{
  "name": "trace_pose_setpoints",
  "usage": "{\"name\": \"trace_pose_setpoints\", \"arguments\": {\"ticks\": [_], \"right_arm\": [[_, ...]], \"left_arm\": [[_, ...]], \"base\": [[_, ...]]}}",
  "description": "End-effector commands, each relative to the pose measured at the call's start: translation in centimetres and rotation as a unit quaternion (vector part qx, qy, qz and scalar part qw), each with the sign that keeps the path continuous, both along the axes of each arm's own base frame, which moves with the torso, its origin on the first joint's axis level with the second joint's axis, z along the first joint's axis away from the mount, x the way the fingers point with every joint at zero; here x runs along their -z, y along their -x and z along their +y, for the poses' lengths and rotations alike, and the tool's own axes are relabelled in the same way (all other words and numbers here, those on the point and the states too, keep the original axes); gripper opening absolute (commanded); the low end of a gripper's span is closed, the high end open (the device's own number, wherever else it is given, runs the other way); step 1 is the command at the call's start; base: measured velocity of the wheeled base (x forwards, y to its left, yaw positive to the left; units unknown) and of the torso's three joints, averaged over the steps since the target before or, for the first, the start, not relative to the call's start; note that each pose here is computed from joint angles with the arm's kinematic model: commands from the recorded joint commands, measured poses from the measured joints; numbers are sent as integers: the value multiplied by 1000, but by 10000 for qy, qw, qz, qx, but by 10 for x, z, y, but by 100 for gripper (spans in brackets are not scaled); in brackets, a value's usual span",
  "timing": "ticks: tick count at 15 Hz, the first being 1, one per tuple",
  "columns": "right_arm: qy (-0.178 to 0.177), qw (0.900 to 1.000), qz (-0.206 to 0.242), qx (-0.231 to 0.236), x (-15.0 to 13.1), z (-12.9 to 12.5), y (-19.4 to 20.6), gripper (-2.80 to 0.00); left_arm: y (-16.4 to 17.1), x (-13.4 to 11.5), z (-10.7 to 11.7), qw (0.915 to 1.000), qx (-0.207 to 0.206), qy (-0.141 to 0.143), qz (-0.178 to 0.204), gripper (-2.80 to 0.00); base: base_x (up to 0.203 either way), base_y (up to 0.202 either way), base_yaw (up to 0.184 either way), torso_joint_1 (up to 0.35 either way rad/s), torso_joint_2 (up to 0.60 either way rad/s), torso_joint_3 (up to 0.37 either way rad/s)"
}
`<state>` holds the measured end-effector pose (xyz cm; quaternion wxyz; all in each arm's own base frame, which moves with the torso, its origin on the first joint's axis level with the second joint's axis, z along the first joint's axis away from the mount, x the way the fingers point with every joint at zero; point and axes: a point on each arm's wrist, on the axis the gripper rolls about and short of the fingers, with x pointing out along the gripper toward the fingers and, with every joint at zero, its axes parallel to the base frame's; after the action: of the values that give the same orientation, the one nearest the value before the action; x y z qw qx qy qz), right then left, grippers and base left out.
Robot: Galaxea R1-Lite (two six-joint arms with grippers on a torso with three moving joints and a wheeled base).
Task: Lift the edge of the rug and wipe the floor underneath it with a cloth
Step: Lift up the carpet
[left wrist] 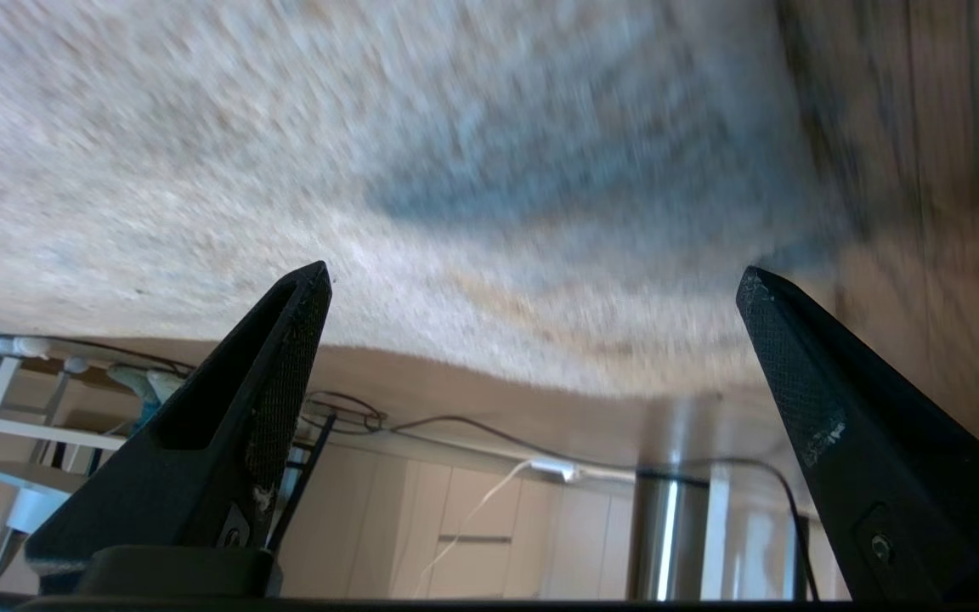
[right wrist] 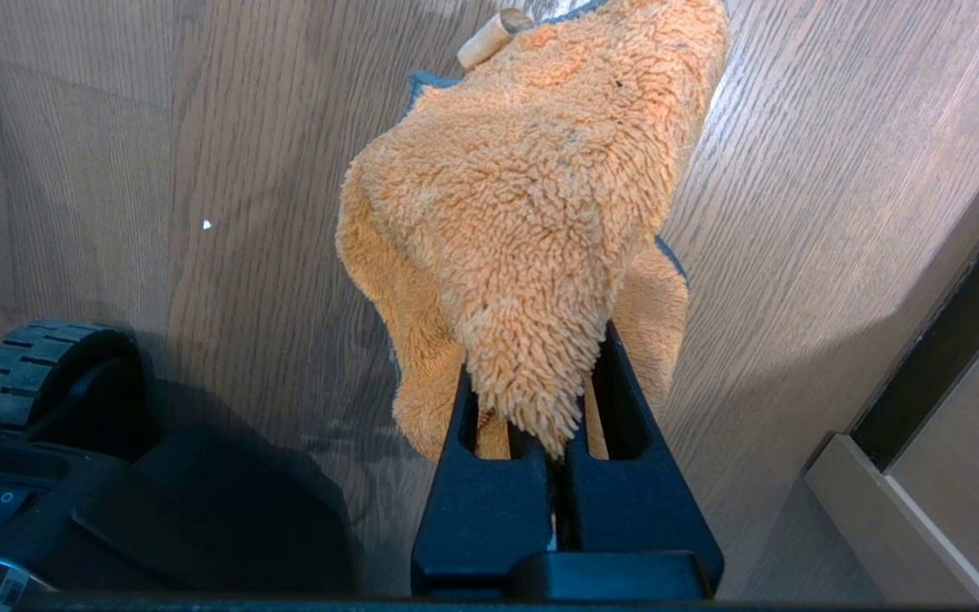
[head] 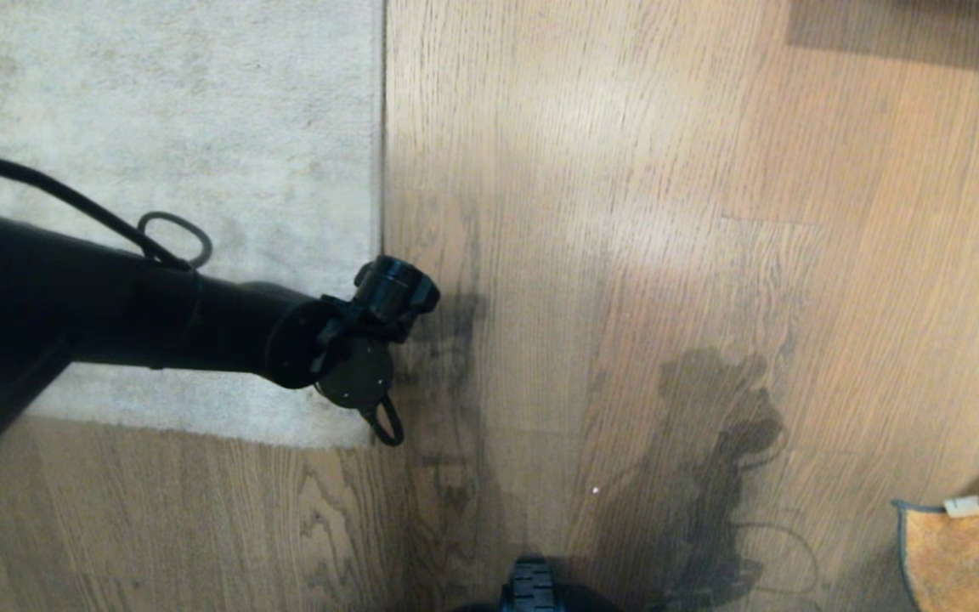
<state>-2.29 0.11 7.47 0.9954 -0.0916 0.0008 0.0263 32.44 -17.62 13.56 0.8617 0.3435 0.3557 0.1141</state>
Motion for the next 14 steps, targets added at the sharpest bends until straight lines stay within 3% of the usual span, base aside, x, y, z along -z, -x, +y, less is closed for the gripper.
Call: {"name": "trace_pose_setpoints", "arguments": {"ticks": [1,10,14], "right_arm": [[5,10000,6,-7,0,0,0,-280],[10,10000,6,-7,0,0,0,-280],[2,10000,6,-7,0,0,0,-280]], "left_arm": [[-5,5,-3,9999,-36,-39,-95,0],[-7,-1,-12,9996,23,-2,-286,0],[0,-7,-8,9999,15,-53,-161,0]], "base": [[0,0,0,0,0,0],[0,0,0,0,0,0],[0,0,0,0,0,0]]}}
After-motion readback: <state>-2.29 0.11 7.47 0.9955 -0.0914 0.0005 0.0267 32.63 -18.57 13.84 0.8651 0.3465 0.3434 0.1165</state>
